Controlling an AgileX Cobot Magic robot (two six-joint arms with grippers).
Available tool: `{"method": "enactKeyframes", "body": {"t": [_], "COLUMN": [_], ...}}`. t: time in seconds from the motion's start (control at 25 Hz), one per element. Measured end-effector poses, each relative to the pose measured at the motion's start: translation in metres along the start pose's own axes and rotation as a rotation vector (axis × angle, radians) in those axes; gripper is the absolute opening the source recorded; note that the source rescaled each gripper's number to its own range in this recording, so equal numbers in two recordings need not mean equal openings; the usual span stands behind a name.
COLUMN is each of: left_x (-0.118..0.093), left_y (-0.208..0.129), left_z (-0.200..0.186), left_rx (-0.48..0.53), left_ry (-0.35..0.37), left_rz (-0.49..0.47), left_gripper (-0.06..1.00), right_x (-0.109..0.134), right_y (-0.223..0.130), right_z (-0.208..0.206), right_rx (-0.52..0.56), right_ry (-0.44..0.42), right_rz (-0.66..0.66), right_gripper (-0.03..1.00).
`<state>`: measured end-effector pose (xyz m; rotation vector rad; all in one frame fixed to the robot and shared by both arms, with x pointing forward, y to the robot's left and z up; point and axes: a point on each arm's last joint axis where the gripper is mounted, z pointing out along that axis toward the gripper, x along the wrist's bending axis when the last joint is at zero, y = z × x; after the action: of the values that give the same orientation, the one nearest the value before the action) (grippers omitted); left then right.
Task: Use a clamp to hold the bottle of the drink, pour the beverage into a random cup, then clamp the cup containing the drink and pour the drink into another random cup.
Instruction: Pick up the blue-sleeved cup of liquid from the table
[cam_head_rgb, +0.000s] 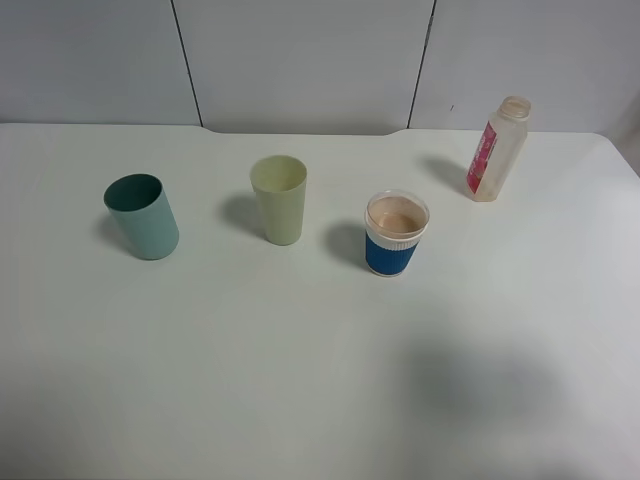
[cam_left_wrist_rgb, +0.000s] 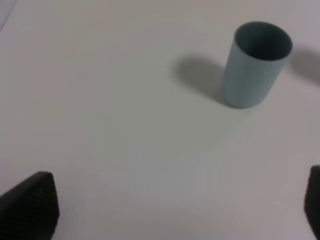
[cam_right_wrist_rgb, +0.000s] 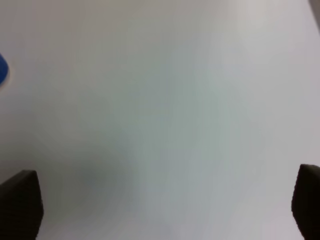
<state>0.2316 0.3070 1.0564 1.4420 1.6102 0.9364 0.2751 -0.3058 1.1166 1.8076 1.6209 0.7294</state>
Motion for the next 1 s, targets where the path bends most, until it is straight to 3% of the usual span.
{"method": "enactKeyframes", "body": {"t": [0.04,0.08,0.16,0.32,0.48,1.0], "left_x": [0.0,0.0,0.0,0.0,0.0,0.0], "left_y": [0.0,0.0,0.0,0.0,0.0,0.0], "left_z": [0.0,0.0,0.0,0.0,0.0,0.0], "left_rx": [0.0,0.0,0.0,0.0,0.0,0.0], "left_ry": [0.0,0.0,0.0,0.0,0.0,0.0], "left_rz": [0.0,0.0,0.0,0.0,0.0,0.0], "left_gripper": [1.0,1.0,1.0,1.0,1.0,1.0], "right_x": [0.0,0.0,0.0,-0.001,-0.001,-0.007], "right_y": [-0.005,-0.035,-0.041,-0.054,-0.062,-0.076], "right_z": [0.003,0.016,0.018,0.017,0.013,0.008], "right_rx": [0.013,0.042,0.029,-0.152,-0.226,-0.252], "right_ry": [0.005,0.022,0.023,0.037,0.047,0.009], "right_rz": [-0.01,-0.063,-0.073,-0.084,-0.075,-0.078], "right_gripper": [1.0,1.0,1.0,1.0,1.0,1.0]}}
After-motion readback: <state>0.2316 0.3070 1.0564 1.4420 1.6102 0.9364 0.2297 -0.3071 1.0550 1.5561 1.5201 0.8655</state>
